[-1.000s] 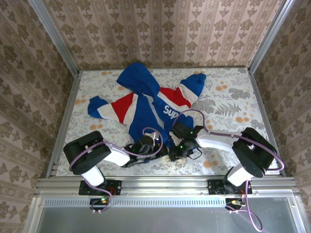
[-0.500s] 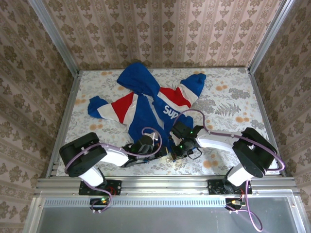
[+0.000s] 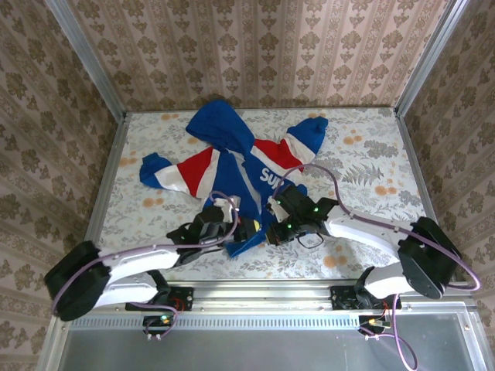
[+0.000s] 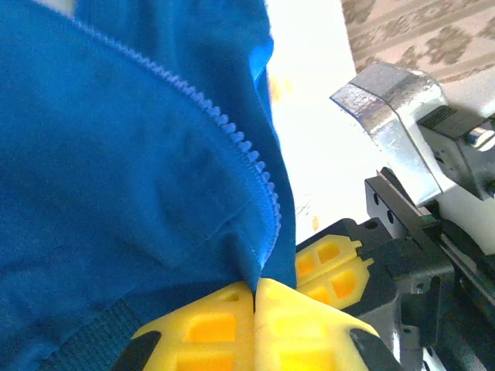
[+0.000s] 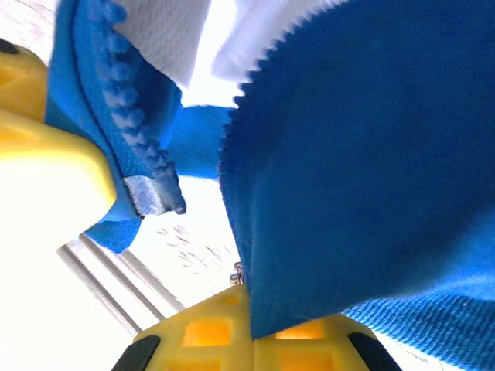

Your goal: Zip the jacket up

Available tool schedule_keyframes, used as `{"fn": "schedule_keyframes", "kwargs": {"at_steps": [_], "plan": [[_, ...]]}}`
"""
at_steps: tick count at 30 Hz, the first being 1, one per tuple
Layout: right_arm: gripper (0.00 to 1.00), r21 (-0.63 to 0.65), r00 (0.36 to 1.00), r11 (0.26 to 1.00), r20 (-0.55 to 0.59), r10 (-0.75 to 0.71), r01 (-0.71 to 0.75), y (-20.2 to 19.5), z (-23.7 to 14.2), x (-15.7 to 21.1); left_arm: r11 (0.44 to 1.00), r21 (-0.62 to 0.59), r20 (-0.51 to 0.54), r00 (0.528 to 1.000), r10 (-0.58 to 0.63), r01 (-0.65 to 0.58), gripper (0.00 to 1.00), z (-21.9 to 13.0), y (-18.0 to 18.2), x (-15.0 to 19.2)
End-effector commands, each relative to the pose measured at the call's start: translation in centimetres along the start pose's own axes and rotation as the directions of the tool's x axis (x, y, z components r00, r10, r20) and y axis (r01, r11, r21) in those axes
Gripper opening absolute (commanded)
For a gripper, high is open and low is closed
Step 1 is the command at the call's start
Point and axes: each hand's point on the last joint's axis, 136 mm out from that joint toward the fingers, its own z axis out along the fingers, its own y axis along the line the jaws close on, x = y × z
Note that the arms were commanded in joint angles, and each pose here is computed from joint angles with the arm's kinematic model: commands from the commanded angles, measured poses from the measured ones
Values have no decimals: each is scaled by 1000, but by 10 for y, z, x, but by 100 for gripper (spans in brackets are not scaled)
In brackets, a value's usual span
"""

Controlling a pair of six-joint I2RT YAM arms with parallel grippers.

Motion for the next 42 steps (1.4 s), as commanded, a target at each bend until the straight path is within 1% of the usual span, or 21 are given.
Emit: {"fn": "schedule_keyframes", "kwargs": {"at_steps": [1, 6, 9, 13, 15, 19, 22, 25, 30, 36, 39, 42], "plan": [[0, -65, 973, 986, 179, -143, 157, 32, -26, -40, 994, -62, 34, 996, 88, -86, 0, -22, 1, -14], [0, -53, 917, 961, 317, -240, 270, 46, -47, -62, 988, -113, 128, 985, 119, -104, 0, -52, 3, -34], [0, -40, 876, 941, 381, -296, 335, 54, -58, -74, 987, -91, 157, 977, 146, -133, 0, -59, 2, -33], [0, -58, 852, 927, 417, -316, 371, 65, -69, -77, 991, -73, 162, 979, 124, -114, 0, -59, 10, -26], [0, -82, 833, 905, 432, -345, 418, 73, -74, -74, 991, -38, 166, 978, 130, -125, 0, -57, 2, -28], [0, -68, 792, 868, 452, -412, 491, 78, -82, -71, 984, -25, 136, 974, 180, -178, 0, -51, -11, -31], [0, -67, 774, 852, 461, -435, 519, 81, -82, -71, 983, -13, 144, 972, 185, -185, 0, -44, -13, -33], [0, -70, 768, 841, 453, -453, 537, 81, -78, -69, 980, 14, 136, 972, 193, -197, 0, -37, -20, -33], [0, -61, 766, 836, 441, -468, 546, 79, -68, -74, 955, 67, 105, 954, 281, -289, 0, -31, -46, -25], [0, 60, 764, 874, 458, -454, 483, 57, -64, -93, 928, 84, 84, 931, 356, -362, 0, -39, -62, -8], [0, 22, 761, 880, 492, -423, 475, 59, -66, -98, 919, 68, 73, 920, 384, -389, 0, -44, -61, -2], [0, -22, 742, 877, 543, -392, 479, 65, -72, -101, 920, 18, 78, 918, 388, -391, 0, -49, -49, -3]]}}
